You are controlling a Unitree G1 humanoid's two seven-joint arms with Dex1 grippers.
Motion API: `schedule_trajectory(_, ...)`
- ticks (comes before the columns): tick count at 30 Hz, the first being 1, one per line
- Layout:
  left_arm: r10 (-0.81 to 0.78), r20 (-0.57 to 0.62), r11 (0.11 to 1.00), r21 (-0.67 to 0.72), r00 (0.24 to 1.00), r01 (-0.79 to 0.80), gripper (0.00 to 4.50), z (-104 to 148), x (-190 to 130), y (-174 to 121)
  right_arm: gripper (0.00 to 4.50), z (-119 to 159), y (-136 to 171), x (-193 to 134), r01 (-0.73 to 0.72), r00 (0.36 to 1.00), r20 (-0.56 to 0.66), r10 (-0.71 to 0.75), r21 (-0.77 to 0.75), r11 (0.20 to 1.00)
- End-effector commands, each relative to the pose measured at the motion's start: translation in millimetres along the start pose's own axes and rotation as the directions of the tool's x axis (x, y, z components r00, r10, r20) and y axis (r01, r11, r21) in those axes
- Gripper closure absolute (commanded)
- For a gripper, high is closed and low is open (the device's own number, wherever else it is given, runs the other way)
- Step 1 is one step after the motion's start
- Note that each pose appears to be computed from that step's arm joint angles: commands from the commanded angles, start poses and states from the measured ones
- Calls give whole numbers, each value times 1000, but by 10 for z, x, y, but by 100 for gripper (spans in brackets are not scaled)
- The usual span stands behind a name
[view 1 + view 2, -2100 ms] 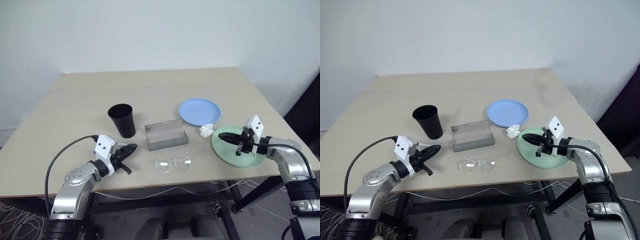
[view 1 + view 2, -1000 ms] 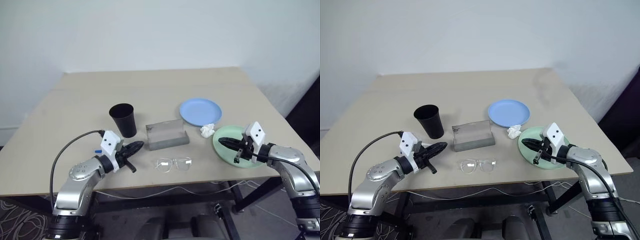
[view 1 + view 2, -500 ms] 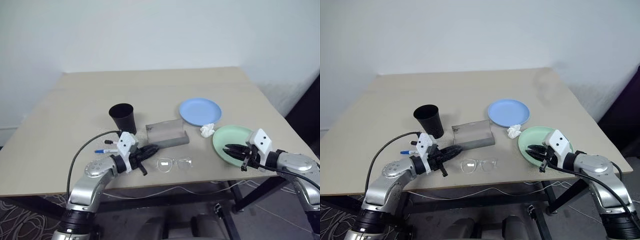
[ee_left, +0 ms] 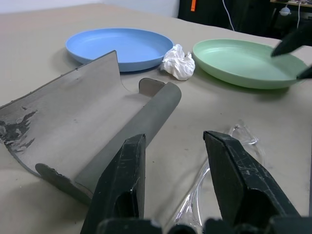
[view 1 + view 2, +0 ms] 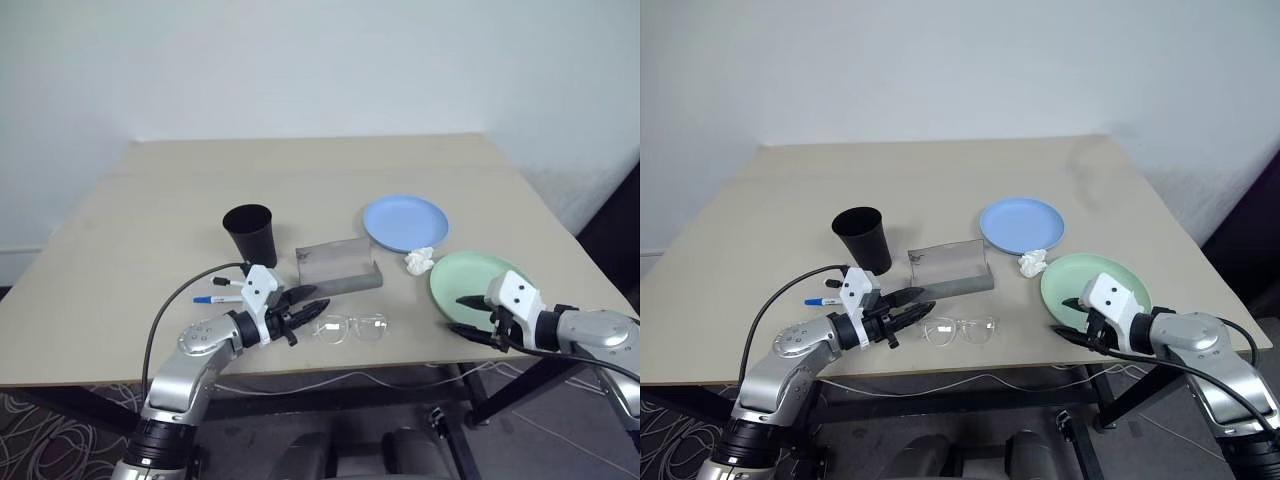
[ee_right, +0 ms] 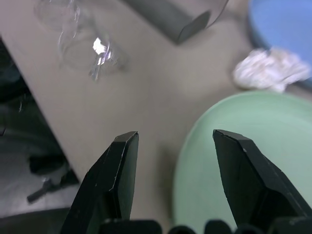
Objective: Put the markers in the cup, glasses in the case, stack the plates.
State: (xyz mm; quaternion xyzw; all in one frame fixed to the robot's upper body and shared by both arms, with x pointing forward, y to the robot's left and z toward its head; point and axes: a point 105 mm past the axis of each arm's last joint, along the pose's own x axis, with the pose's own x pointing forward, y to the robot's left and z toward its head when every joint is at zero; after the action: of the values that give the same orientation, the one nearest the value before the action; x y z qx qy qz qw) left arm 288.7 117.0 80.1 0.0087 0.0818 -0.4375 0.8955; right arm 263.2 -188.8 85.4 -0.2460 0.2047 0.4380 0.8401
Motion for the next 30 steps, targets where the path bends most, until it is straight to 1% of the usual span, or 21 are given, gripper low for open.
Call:
schedule_trajectory(1,-3,48,999,49,999,1,257,158,31,-1,187,45,-13,9,22,1000,-21,-23,-65,998)
schedule_trajectory(8,3,52,999,47,999,-5,257,149,38,-6,187,-69,-93,93,85,990,-105,-99,-132,988)
schedule_trajectory(17,6,51,999,50,999,-8,257,146,43,7,187,-108,-137,118,118,980,-140,-139,-148,982)
schedule_trajectory(20,4,52,999,53,999,-7,257,149,48,8,245,-100,-144,113,119,980,-142,-140,-149,982)
schedule_trajectory(22,3,54,998,55,999,-6,257,150,50,10,312,-104,-145,113,120,979,-147,-142,-149,982)
schedule_trajectory(24,3,54,998,56,999,-6,257,151,50,12,390,-116,-144,108,120,977,-157,-144,-153,981)
schedule_trajectory(25,3,54,998,57,999,-6,257,151,50,15,419,-125,-141,105,119,976,-163,-144,-154,981)
schedule_trajectory(30,6,53,998,59,999,-9,257,152,50,24,419,-177,-115,110,121,971,-185,-149,-153,981)
